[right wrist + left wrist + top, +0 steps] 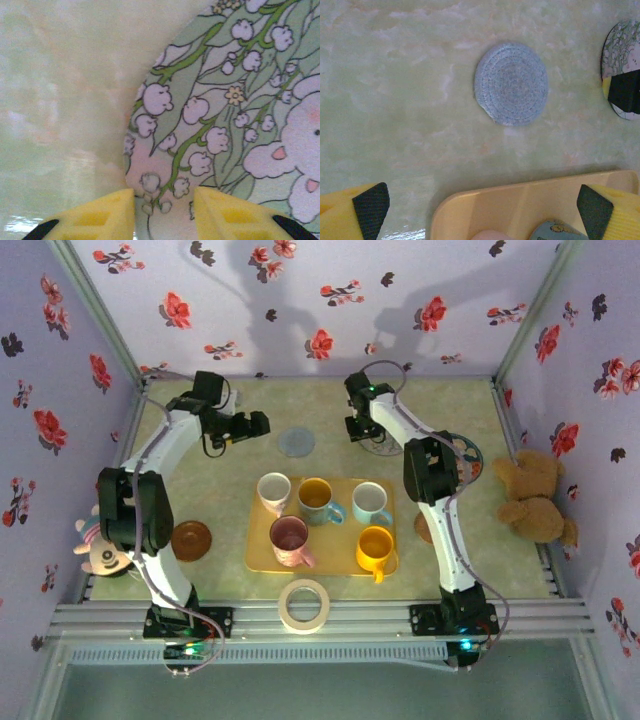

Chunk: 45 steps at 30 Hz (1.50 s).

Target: Place the cup by the coaster

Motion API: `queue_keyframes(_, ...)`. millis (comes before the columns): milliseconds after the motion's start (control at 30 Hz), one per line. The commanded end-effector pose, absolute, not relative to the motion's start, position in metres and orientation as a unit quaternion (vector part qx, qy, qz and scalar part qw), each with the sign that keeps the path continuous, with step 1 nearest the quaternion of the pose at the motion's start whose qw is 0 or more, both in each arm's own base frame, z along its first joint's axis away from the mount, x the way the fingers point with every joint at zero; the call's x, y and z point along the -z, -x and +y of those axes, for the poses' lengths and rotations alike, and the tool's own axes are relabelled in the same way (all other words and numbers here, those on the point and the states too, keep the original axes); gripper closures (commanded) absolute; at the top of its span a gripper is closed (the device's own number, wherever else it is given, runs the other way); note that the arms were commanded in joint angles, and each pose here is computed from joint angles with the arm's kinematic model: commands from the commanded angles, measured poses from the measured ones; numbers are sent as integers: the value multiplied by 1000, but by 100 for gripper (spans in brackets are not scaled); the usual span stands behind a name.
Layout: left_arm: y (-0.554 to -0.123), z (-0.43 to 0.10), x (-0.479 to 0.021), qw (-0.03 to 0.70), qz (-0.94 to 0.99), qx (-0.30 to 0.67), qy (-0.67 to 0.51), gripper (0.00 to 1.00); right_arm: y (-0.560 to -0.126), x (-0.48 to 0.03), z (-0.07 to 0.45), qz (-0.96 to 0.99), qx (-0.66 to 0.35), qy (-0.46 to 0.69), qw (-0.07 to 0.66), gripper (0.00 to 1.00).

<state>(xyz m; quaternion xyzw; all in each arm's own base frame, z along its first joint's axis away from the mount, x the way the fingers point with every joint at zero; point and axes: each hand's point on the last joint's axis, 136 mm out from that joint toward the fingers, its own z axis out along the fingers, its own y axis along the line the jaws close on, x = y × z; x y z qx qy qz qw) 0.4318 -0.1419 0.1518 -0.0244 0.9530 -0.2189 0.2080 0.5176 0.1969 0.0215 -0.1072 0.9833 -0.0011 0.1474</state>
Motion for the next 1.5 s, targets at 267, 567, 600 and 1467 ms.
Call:
queue_keyframes(267,-440,-150,-167,212,948,235,26,1,-508,-12,163,989,28,84,117,90)
queue_keyframes(567,-445,-152,-165,207,950,234,30,0,-501,-34,188,987,-30,93,125,100)
queue_keyframes(600,-446,-152,-166,208,949,234,30,1,-501,-35,191,987,-34,94,126,100)
queue_keyframes(1467,-452,-158,-153,189,954,232,29,1,-477,-41,259,979,-109,127,115,100)
